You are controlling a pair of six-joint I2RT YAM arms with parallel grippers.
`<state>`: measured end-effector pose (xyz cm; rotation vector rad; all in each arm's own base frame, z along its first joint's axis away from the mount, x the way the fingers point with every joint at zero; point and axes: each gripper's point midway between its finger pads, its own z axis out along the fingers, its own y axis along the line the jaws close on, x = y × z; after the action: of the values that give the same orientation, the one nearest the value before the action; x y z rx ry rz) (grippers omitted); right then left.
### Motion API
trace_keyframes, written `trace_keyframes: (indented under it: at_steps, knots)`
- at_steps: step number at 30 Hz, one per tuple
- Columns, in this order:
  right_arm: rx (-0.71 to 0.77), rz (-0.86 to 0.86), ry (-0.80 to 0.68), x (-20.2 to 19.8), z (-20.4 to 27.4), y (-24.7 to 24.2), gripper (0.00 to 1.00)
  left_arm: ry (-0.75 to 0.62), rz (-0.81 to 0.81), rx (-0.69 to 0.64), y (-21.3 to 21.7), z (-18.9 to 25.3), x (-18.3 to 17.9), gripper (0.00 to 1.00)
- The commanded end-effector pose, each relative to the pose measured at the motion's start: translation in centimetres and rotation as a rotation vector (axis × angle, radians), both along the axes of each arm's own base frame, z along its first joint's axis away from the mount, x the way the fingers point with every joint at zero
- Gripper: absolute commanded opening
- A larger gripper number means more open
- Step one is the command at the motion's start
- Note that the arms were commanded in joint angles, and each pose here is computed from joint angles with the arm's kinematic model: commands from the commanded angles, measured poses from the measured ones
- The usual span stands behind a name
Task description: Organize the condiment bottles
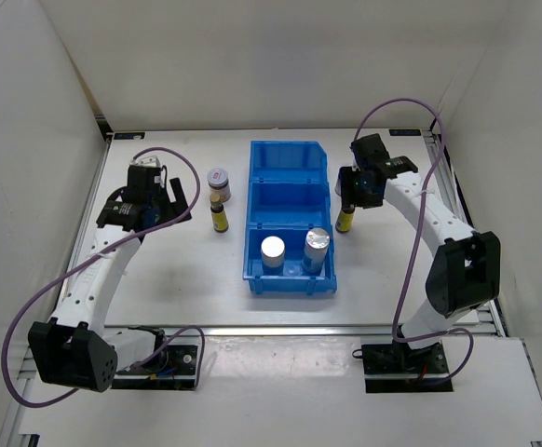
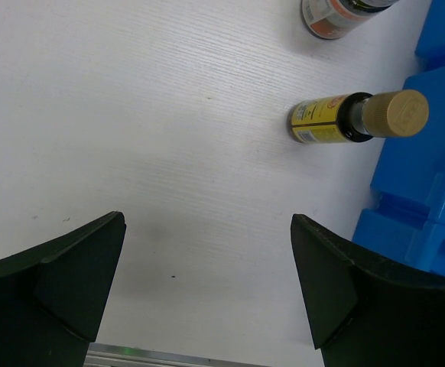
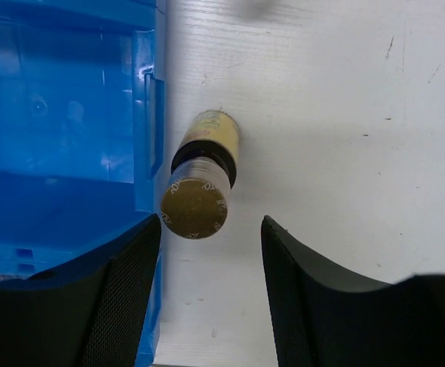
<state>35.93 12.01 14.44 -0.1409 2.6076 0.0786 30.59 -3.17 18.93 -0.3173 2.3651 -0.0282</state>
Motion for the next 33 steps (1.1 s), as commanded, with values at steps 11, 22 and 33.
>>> trace_keyframes:
  at_steps: [11, 22, 33]
  knots:
    - [0.004, 0.007, -0.04, 3.1, 0.5, 0.8, 0.56, -0.037, -0.015, -0.018, -0.2, 0.8, -0.1, 1.0]
    - [-0.003, 0.003, -0.042, 3.1, 0.5, 0.7, 0.23, -0.027, -0.021, -0.01, -0.2, 0.5, 0.0, 1.0]
    - [-0.01, 0.063, -0.185, 2.5, 10.0, 2.8, 0.0, -0.035, -0.027, -0.018, -0.4, 0.6, 0.1, 1.0]
